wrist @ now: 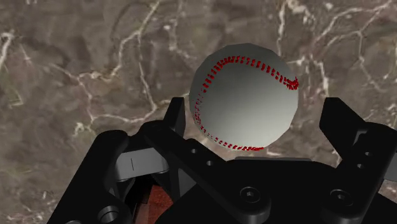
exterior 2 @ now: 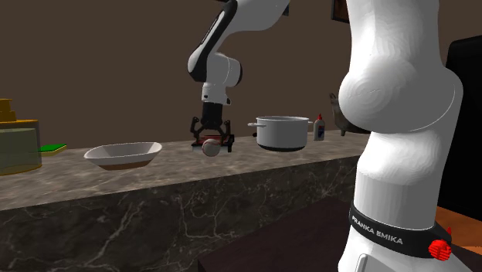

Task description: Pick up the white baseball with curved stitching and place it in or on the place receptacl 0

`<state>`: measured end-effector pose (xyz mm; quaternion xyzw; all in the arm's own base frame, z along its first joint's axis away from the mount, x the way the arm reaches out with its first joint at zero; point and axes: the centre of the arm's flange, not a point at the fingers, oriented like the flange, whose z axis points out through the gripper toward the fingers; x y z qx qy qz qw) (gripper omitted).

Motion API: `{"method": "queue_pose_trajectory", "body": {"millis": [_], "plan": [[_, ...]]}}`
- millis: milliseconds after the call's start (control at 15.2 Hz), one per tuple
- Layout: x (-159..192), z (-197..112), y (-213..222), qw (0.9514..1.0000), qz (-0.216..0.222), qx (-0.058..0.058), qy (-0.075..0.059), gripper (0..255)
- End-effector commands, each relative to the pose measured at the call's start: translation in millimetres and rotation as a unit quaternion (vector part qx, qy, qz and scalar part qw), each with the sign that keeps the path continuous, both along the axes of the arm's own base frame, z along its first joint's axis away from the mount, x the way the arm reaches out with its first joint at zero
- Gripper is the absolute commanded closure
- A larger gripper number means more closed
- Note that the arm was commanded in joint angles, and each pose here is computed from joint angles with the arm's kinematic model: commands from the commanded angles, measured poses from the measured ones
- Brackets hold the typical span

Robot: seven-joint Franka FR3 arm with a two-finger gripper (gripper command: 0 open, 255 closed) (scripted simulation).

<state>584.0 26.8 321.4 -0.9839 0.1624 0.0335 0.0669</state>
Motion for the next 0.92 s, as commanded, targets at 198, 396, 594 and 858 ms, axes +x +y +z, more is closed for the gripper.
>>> {"method": "queue_pose_trajectory", "body": {"millis": [198, 396, 594, 858], "plan": [[0.2, -1.0, -0.3, 1.0000, 0.000, 0.000, 0.000, 0], [0.2, -0.9, -0.3, 1.0000, 0.000, 0.000, 0.000, 255], [0.2, -0.9, -0.3, 1.0000, 0.000, 0.000, 0.000, 255], [0.2, -0.9, -0.4, 1.0000, 0.000, 0.000, 0.000, 255]]}}
